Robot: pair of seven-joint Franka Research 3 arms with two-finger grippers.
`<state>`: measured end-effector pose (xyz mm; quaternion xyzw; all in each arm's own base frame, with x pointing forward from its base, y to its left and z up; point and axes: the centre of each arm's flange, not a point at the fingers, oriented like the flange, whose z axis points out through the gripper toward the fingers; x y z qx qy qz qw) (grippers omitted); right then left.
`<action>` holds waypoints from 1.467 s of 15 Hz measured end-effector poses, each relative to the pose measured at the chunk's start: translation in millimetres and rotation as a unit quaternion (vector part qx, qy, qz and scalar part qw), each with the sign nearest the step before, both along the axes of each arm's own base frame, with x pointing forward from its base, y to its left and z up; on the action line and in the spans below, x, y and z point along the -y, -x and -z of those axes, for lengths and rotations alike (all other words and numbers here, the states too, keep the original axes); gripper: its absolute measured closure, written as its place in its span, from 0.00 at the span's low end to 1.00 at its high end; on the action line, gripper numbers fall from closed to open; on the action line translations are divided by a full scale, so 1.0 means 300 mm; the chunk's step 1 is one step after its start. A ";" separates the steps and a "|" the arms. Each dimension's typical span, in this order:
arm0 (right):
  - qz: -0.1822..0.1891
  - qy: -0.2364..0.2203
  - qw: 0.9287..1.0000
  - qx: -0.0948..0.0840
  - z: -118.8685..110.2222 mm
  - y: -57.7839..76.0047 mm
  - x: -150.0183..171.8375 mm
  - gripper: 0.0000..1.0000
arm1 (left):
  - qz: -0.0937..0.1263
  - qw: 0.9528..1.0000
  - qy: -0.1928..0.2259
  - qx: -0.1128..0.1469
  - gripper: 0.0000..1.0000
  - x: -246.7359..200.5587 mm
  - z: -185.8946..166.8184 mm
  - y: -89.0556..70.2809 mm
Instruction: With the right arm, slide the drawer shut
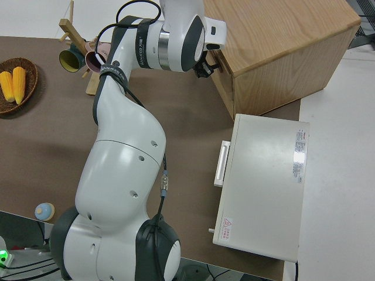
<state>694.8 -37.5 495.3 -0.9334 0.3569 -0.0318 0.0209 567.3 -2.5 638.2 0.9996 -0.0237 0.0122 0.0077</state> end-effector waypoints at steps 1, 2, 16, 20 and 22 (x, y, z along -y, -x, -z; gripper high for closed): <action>0.004 -0.002 1.000 -0.007 0.002 0.004 -0.020 0.99 | 0.000 1.000 0.000 0.000 0.00 0.000 0.000 0.000; 0.001 0.003 1.000 -0.014 0.001 0.009 -0.065 0.99 | 0.000 1.000 0.000 0.000 0.00 0.000 0.000 0.000; -0.224 0.037 0.973 -0.053 -0.269 0.253 -0.241 0.99 | 0.000 1.000 0.000 0.000 0.00 0.000 0.000 0.000; -0.263 0.035 0.962 -0.056 -0.354 0.372 -0.099 0.99 | 0.000 1.000 0.000 0.000 0.00 0.000 0.000 0.000; -0.274 0.034 0.960 -0.056 -0.381 0.420 -0.048 0.99 | 0.000 1.000 0.000 0.000 0.00 0.000 0.000 0.000</action>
